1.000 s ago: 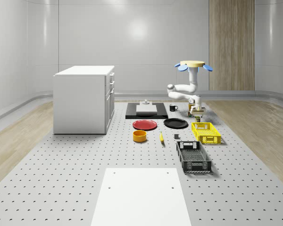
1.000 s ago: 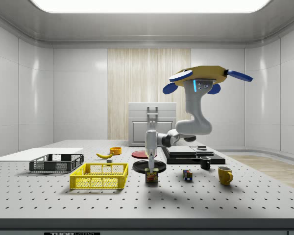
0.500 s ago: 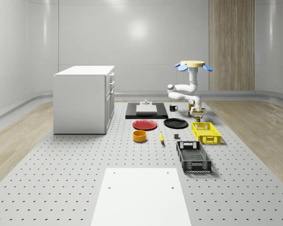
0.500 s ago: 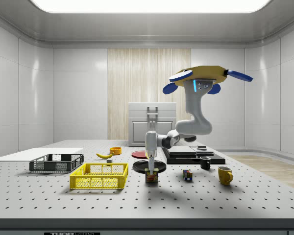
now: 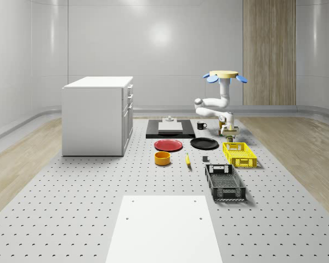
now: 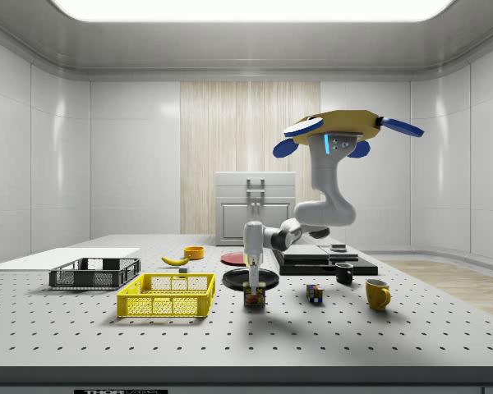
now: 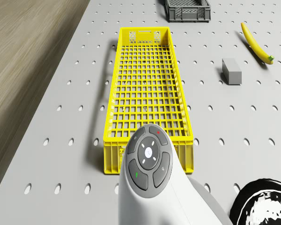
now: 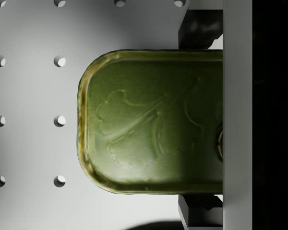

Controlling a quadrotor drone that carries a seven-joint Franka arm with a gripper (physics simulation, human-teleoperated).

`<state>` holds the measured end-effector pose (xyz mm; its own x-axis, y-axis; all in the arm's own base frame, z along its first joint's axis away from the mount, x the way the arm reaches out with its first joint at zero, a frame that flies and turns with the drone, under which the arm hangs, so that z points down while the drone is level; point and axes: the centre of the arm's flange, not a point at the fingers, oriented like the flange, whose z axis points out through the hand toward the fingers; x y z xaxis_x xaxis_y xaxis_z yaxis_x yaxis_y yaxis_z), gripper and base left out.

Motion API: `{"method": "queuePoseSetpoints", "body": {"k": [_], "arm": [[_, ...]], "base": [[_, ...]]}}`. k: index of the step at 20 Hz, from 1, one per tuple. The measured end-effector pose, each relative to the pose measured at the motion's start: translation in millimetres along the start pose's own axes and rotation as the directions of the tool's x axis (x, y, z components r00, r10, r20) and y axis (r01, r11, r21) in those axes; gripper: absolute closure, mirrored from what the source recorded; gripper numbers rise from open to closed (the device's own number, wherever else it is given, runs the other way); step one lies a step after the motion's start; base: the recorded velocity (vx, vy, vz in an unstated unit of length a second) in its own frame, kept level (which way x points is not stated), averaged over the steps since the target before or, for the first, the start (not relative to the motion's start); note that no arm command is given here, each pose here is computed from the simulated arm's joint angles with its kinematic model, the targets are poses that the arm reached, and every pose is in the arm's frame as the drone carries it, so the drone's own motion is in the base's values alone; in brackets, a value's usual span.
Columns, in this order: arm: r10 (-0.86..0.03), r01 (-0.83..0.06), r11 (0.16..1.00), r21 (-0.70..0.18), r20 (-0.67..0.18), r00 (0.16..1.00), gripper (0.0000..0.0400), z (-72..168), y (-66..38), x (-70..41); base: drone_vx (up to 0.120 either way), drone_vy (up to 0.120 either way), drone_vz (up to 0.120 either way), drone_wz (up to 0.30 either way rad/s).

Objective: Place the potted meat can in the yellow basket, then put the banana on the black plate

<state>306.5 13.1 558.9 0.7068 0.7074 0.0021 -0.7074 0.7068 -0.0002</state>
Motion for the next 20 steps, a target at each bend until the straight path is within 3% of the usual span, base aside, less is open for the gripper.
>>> {"method": "queuePoseSetpoints", "body": {"k": [3,5,8,18,20], "arm": [[0.0,0.0,1.0,0.0,0.0,1.0,0.0012,0.4,0.3,0.3],[0.0,0.0,1.0,0.0,0.0,1.0,0.0066,0.5,0.4,0.5],[0.0,0.0,1.0,0.0,0.0,1.0,0.011,0.6,0.5,0.6],[0.002,-0.002,1.0,-0.002,-0.005,1.0,0.0109,-4.9,0.8,0.8],[0.002,-0.002,1.0,-0.003,-0.006,1.0,0.0109,-11.5,0.8,0.9]], "base": [[0.0,0.0,0.0,0.0],[0.0,0.0,0.0,0.0],[0.0,0.0,0.0,0.0],[0.0,0.0,0.0,0.0],[0.0,0.0,0.12,0.0]]}}
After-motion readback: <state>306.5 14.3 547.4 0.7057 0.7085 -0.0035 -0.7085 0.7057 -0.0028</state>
